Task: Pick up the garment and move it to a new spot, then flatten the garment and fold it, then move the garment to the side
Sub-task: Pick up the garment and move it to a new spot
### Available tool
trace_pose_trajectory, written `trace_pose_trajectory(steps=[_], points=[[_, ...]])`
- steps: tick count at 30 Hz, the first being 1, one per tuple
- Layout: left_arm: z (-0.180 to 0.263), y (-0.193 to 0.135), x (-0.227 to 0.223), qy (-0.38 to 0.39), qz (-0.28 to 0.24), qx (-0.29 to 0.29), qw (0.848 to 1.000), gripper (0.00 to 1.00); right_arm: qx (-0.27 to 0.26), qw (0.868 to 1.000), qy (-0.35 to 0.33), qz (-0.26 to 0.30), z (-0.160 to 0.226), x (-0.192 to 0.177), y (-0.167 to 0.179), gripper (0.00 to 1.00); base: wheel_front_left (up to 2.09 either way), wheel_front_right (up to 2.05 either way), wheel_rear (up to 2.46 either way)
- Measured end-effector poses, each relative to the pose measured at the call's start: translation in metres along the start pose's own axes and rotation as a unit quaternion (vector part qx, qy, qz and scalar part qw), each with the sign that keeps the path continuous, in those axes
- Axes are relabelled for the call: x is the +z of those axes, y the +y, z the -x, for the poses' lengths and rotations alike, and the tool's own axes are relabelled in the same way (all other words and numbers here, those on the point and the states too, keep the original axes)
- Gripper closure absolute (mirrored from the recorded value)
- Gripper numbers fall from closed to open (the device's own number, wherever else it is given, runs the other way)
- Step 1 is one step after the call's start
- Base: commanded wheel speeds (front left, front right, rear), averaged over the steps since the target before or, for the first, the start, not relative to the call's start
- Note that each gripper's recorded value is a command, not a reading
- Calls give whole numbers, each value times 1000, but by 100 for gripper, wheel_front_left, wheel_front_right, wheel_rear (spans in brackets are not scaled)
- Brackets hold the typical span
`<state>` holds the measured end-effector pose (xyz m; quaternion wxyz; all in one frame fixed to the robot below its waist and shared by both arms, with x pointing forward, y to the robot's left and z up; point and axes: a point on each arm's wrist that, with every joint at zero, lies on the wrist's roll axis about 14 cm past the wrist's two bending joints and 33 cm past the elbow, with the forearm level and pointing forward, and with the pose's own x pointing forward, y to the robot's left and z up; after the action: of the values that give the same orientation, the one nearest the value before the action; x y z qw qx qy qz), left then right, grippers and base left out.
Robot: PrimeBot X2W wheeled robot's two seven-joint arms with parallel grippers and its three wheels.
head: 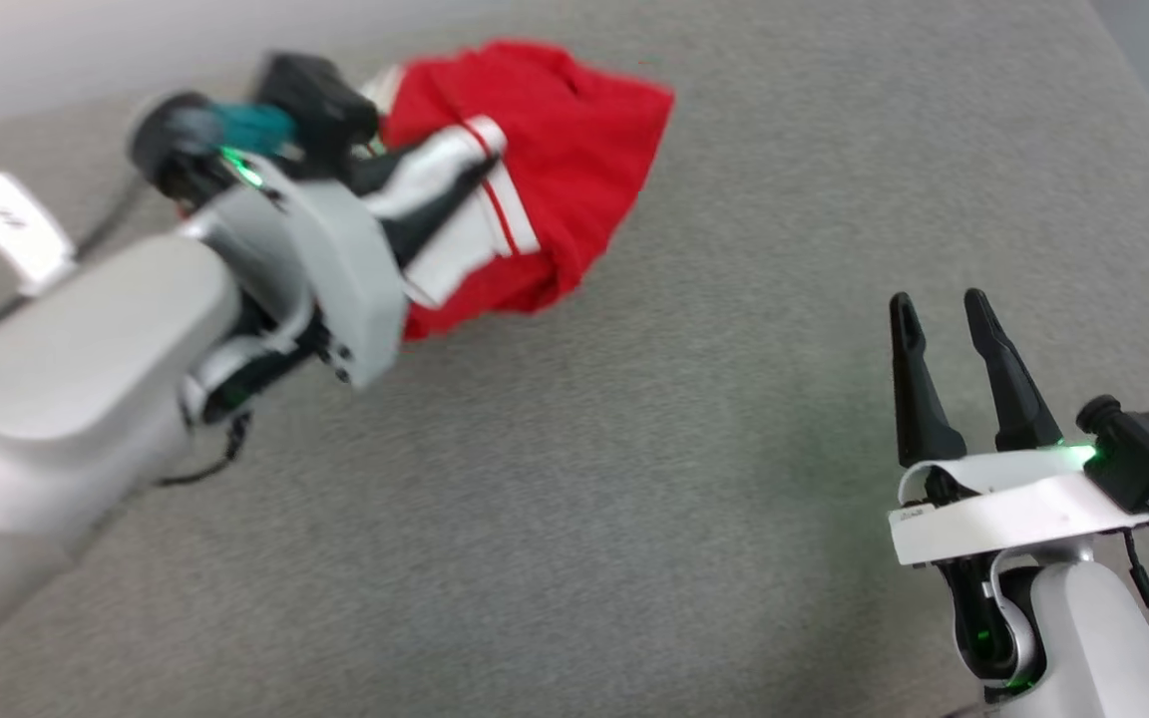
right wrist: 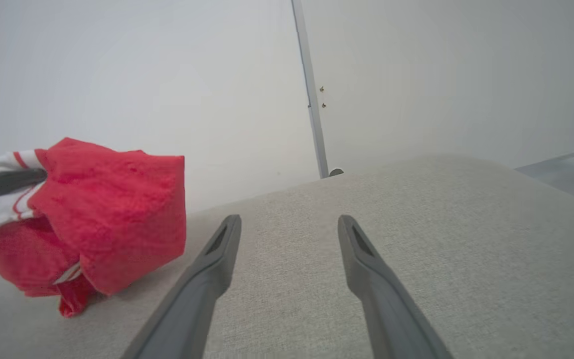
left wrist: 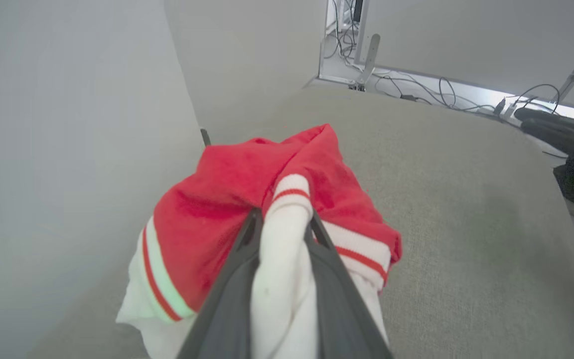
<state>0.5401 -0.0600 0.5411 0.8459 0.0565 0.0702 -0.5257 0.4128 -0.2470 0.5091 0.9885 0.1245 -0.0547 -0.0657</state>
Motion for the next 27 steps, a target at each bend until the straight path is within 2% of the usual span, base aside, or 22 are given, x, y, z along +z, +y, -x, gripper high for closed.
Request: trace_pose_trajectory(steps=[6, 11, 20, 25, 26, 27], points=[[-26, -32, -44, 69, 16, -48, 996, 100, -34, 999, -1, -5, 11, 4, -22, 0, 0, 0, 0], [-32, -54, -96, 146, 40, -78, 985, 100, -56, 998, 2, -10, 19, 3, -34, 0, 0, 0, 0], [-42, -55, -133, 192, 62, -83, 976, 100, -78, 997, 15, -10, 26, -3, -47, 0, 0, 0, 0], [-45, -58, -141, 208, 55, -85, 973, 100, -75, 997, 12, -7, 23, -1, -46, 0, 0, 0, 0], [-44, -59, -140, 208, 55, -86, 973, 58, -75, 997, 11, -7, 23, -1, -46, 0, 0, 0, 0], [-44, -60, -139, 206, 56, -85, 973, 10, -74, 997, 10, -6, 22, 0, -46, 0, 0, 0, 0]])
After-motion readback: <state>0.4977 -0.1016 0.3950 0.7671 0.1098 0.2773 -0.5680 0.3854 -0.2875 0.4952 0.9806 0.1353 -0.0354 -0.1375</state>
